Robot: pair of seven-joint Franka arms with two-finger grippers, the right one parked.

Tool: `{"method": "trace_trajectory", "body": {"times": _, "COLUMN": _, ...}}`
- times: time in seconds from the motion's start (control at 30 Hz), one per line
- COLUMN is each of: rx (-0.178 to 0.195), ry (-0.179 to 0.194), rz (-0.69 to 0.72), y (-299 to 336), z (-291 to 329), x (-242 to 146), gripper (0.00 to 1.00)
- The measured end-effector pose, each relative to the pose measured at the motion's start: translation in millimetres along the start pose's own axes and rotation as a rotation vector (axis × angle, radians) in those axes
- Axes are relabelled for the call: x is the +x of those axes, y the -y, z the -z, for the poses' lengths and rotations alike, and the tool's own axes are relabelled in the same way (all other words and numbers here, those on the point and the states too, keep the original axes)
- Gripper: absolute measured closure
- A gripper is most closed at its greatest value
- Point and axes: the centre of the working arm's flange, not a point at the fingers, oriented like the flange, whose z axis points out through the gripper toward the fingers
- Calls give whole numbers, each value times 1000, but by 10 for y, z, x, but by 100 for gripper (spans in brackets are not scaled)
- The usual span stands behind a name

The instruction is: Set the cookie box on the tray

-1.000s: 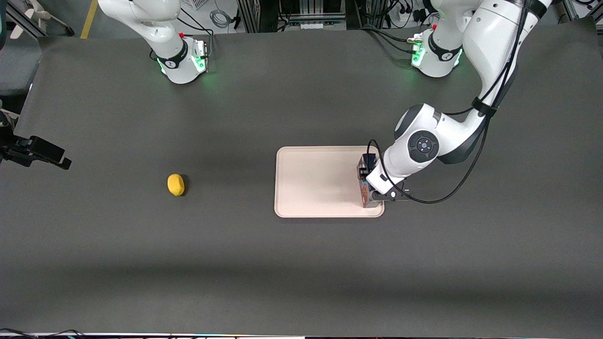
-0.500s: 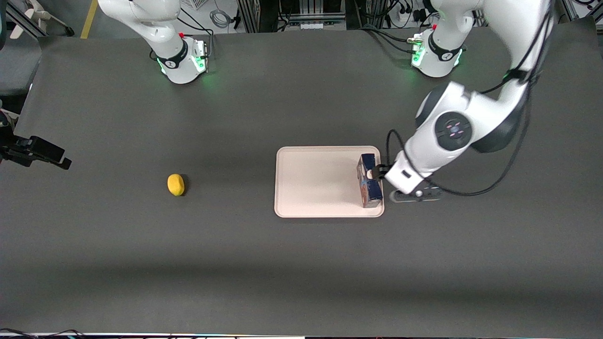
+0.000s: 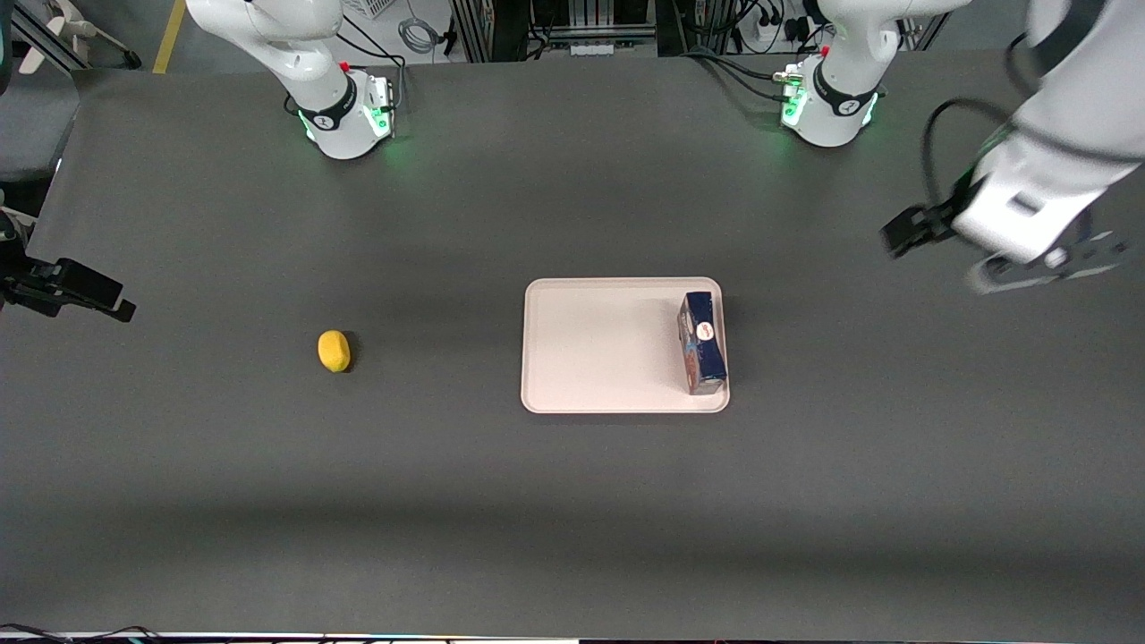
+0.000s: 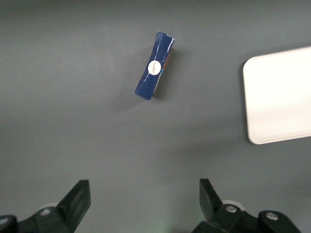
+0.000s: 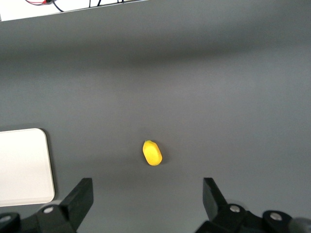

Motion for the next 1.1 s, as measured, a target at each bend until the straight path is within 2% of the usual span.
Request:
{"method": "trace_trajectory", "body": {"times": 0.17, "rx": 7, "ry": 23, "rz": -42, "y": 630, "z": 292, "x": -311, "gripper": 0}}
{"method": "trace_trajectory", "body": {"times": 0.4, "rx": -23, "ry": -2, "rz": -59, "y": 1140, "z": 175, "x": -630, "gripper": 0}}
{"method": "trace_trajectory", "body": {"times": 0.63, "rx": -42, "ry": -44, "rz": -58, "y": 1171, "z": -257, "x": -780, "gripper": 0}}
{"method": "trace_trajectory", "body": {"times": 1.1, "rx": -50, "ry": -62, "rz": -60, "y": 1146, "z": -373, "x": -837, "gripper": 0}}
